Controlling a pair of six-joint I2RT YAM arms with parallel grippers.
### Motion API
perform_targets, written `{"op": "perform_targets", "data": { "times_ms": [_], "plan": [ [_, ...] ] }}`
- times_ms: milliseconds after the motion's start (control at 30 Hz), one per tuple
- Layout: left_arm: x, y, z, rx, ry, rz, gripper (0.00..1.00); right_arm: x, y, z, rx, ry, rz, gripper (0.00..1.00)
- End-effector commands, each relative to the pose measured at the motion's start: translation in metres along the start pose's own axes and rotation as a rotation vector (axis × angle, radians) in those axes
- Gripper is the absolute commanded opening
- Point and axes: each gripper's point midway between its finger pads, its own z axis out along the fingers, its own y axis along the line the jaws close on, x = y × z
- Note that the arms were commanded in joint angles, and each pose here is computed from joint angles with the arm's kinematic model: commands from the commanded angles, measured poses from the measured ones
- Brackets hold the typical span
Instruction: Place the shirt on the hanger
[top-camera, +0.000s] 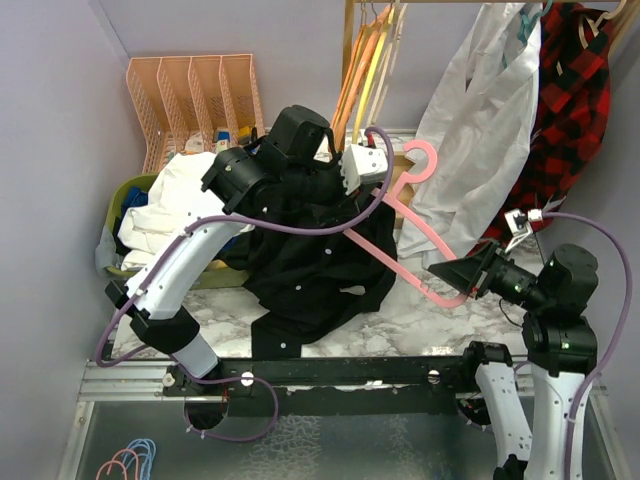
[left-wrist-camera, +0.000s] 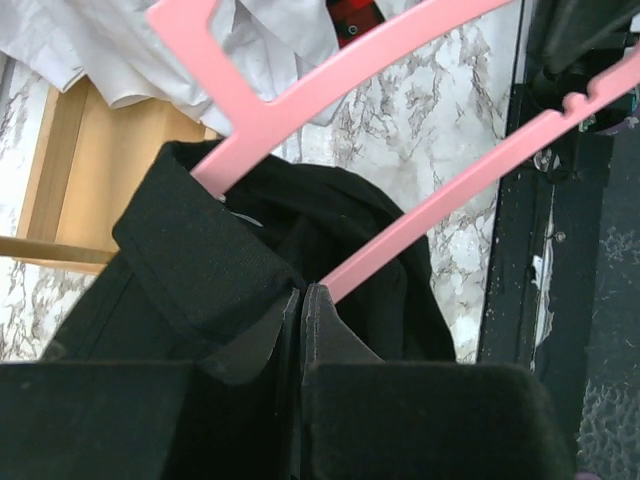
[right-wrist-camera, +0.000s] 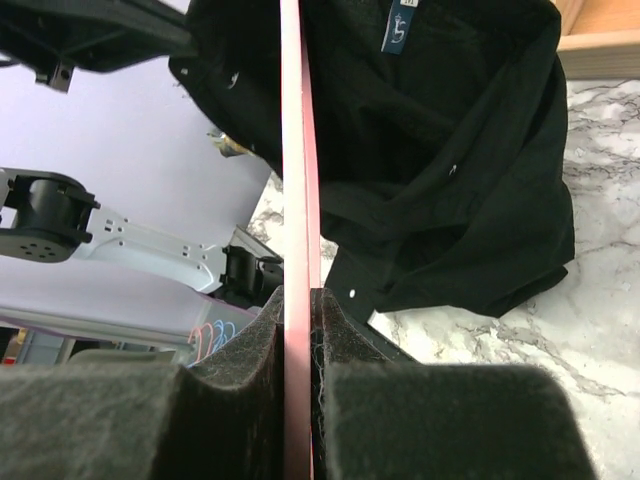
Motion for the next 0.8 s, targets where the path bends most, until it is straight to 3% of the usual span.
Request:
{"op": "perform_targets", "data": {
  "times_ms": [0,400,633,700,733,767],
  "plan": [
    [-0.012,-0.013,0.007,0.039,-0.038,0.05,0.0,-0.02,-0.003,0.013,-0.049,-0.035,-0.046,0.01],
    [-0.002,-0.022,0.031,0.046,0.006,0.066,0.0,-0.034,-0.016,0.032,-0.06,-0.045,-0.063,0.01],
    [0.038,-0.035,0.039,0.093,0.092,0.041,0.0,-0.019,-0.031,0.042,-0.126,-0.065,-0.028,0.01],
    [0.054,-0.043,0.042,0.126,0.127,0.026,0.06,-0.016,-0.033,0.044,-0.141,-0.074,-0.041,0.01],
    [0.064,-0.048,0.044,0.151,0.146,0.015,0.14,-0.015,-0.033,0.044,-0.149,-0.076,-0.055,0.01],
    [0.071,-0.057,0.043,0.194,0.159,0.008,0.28,-0.011,-0.036,0.045,-0.154,-0.074,-0.071,0.01]
  ]
}}
